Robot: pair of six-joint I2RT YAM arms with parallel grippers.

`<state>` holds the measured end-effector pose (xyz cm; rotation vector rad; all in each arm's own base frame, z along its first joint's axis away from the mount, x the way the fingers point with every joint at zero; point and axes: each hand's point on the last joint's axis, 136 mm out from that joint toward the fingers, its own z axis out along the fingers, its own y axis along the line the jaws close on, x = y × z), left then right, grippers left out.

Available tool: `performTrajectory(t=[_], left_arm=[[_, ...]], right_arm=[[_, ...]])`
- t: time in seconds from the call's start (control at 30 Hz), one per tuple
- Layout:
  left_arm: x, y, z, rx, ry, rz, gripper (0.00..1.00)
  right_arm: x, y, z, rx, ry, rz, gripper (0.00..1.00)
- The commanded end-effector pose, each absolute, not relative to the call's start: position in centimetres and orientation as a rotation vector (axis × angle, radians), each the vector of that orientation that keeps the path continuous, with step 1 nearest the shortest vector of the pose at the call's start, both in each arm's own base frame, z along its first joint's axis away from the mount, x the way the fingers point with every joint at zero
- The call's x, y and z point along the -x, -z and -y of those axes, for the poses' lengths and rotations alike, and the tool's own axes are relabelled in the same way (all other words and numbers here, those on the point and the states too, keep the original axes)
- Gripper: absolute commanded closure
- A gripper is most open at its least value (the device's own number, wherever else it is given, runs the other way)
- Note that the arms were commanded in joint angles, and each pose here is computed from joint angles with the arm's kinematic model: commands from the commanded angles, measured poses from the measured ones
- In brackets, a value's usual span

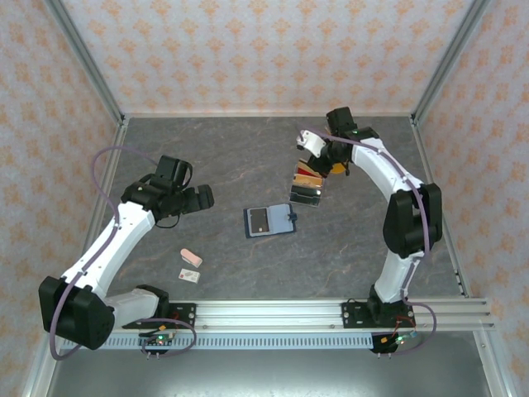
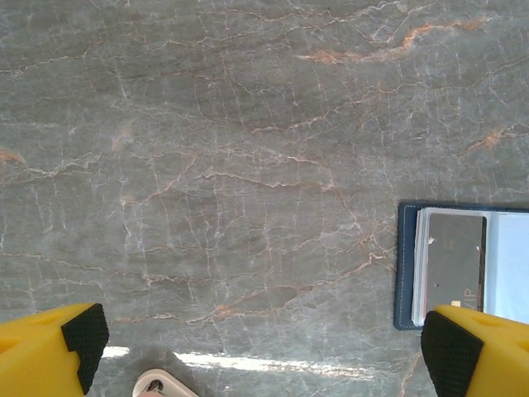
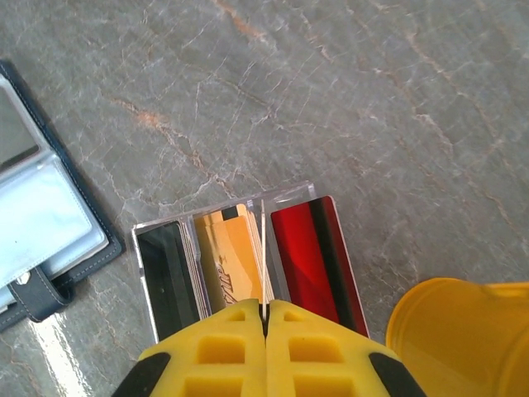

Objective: Take the credit cards out of the card holder

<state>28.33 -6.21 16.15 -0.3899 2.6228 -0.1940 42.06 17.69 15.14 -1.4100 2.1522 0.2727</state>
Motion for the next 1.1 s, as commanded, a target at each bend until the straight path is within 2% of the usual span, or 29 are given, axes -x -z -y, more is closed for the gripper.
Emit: performTrajectory(t=[0.0,0.63,0.8,0.93,1.07], left_arm=[[-28.8,-16.4,6.2,0.391,0.204,-2.63,0.0],[-29.7,-15.3,7.6,0.381,0.277,-2.667,0.0],[-29.9,-15.1,7.9,0.386,0.293,-2.673,0.0],[-29.9,-15.0,8.1,0.385,0.309,-2.675,0.0],[-29.7,-14.9,8.1,0.389,0.313,-2.68,0.0]], right_arm=[[-41.8,-15.4,-18.2,1.502,-0.311,-2.102,1.0],[-41.5,-11.5,-17.7,1.629,-0.341,-2.164,1.0],[-42.0,-11.7,-18.0,1.599,-0.35,-2.159,0.91],[-42.2,-12.2,-18.0,1.563,-0.364,-2.185,0.76],[-42.7,-13.0,-18.0,1.501,-0.348,-2.204,0.72]])
